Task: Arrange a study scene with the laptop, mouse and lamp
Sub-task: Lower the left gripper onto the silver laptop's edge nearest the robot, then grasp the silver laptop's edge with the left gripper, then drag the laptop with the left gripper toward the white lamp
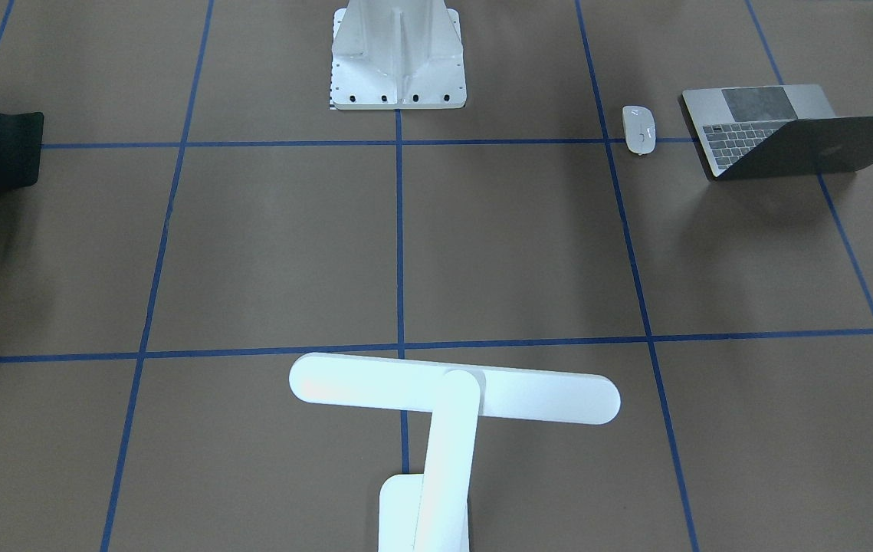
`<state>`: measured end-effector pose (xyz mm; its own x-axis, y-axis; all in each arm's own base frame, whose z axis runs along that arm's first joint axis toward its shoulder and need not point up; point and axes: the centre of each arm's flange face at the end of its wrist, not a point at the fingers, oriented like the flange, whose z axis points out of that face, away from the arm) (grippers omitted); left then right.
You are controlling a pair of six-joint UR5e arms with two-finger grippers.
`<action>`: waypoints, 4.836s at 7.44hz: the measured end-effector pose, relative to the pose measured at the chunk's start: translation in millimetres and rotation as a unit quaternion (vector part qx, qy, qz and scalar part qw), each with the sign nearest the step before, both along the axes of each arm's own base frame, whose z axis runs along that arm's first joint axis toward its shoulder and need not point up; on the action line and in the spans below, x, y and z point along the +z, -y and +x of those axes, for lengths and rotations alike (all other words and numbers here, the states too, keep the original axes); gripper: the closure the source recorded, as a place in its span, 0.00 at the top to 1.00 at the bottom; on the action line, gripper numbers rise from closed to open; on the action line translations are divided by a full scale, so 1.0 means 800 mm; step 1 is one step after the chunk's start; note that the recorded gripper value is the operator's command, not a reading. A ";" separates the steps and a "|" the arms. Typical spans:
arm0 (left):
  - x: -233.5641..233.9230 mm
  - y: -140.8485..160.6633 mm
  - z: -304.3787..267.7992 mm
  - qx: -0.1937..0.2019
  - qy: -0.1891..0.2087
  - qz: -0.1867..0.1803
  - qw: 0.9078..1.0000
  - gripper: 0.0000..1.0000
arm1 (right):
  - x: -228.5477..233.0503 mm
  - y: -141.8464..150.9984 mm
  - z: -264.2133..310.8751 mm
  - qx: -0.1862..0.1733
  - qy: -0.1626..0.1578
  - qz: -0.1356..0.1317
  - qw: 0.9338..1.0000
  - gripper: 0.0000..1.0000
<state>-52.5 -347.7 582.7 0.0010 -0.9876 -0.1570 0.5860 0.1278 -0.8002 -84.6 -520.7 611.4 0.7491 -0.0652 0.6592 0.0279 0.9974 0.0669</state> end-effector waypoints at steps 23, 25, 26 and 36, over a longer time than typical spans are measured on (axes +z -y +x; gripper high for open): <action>0.012 0.018 0.131 0.070 -0.094 -0.038 0.992 0.00 | -0.008 -0.027 0.002 -0.009 0.008 0.007 1.000 1.00; -0.015 0.045 0.134 0.071 -0.109 -0.025 0.991 0.00 | -0.007 -0.027 -0.001 -0.010 0.008 0.004 1.000 1.00; -0.036 0.071 0.136 0.069 -0.114 -0.020 0.991 0.00 | -0.006 -0.027 -0.002 -0.010 0.008 0.003 1.000 1.00; -0.351 0.294 0.191 0.056 -0.111 -0.014 0.992 0.00 | 0.013 -0.045 0.002 -0.013 0.014 -0.023 1.000 1.00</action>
<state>100.1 -582.9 301.8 0.0786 -0.9873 -0.1379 0.3785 0.1575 -0.9121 -83.3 -484.4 621.7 0.7282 -0.0541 0.6832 0.0525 0.9984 0.0231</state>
